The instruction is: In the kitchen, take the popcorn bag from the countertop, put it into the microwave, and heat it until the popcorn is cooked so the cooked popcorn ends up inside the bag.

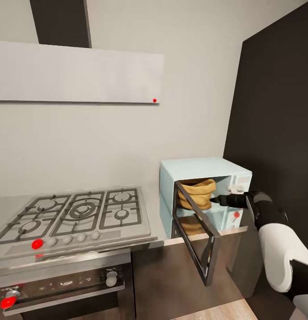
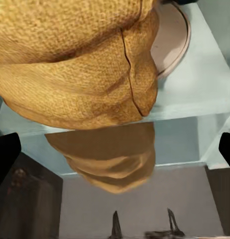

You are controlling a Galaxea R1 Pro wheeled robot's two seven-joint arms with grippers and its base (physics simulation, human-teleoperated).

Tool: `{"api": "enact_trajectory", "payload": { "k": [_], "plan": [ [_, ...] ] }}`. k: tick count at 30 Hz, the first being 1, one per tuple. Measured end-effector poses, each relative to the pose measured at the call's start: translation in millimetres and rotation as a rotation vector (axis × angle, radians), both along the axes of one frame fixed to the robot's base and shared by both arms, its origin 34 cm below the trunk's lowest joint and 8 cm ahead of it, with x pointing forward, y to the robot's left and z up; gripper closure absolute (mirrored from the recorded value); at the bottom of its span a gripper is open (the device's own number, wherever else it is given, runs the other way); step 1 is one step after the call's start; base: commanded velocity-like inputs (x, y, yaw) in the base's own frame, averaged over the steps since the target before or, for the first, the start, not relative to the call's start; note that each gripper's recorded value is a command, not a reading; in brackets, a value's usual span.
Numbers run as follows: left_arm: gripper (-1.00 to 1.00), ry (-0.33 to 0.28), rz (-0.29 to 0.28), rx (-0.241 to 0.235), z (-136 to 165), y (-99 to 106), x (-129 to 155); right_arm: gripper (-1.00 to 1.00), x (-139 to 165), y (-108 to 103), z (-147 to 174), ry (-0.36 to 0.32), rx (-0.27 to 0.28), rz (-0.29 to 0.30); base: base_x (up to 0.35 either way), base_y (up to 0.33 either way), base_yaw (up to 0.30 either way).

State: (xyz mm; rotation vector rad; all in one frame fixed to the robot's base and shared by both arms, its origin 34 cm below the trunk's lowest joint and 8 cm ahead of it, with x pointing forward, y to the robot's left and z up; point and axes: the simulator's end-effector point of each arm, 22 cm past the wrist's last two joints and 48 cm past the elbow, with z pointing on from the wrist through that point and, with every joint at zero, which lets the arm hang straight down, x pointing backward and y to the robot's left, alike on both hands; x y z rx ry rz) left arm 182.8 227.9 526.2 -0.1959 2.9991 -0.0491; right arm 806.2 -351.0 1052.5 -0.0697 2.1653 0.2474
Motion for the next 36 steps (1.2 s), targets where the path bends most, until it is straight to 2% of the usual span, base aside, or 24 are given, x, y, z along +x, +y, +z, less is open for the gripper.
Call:
{"api": "enact_trajectory", "payload": {
  "k": [4, 9, 21, 27, 30, 32, 36],
  "plan": [
    [-1.0, 0.0, 0.0, 0.0, 0.0, 0.0, 0.0, -1.0, -2.1, -2.3, -8.9, 0.021, -0.002, -0.004, 0.0, -0.223, 0.0],
    [-1.0, 0.0, 0.0, 0.0, 0.0, 0.0, 0.0, -1.0, -3.8, 6.9, -20.5, 0.046, 0.009, 0.007, 0.0, -0.161, 0.021],
    [-1.0, 0.0, 0.0, 0.0, 0.0, 0.1, 0.0, -1.0, -3.7, 12.8, -24.4, 0.051, 0.014, 0.015, 0.0, -0.006, 0.233],
    [-1.0, 0.0, 0.0, 0.0, 0.0, 0.1, 0.0, -1.0, 7.6, 18.8, -11.5, -0.049, -0.002, 0.046, 0.0, 0.0, 0.015],
    [-1.0, 0.0, 0.0, 0.0, 0.0, 0.1, 0.0, -1.0, 10.7, 29.3, -15.1, -0.078, 0.046, 0.059, 0.0, 0.0, 0.0],
    [-1.0, 0.0, 0.0, 0.0, 0.0, 0.0, 0.0, -1.0, 14.3, 31.7, -23.7, -0.101, 0.054, 0.045, 0.0, 0.0, 0.0],
    [-1.0, 0.0, 0.0, -0.001, 0.0, -0.2, 0.0, -1.0, 22.1, 24.8, -34.5, -0.156, 0.005, -0.004, 0.0, 0.0, 0.0]
  ]
}}
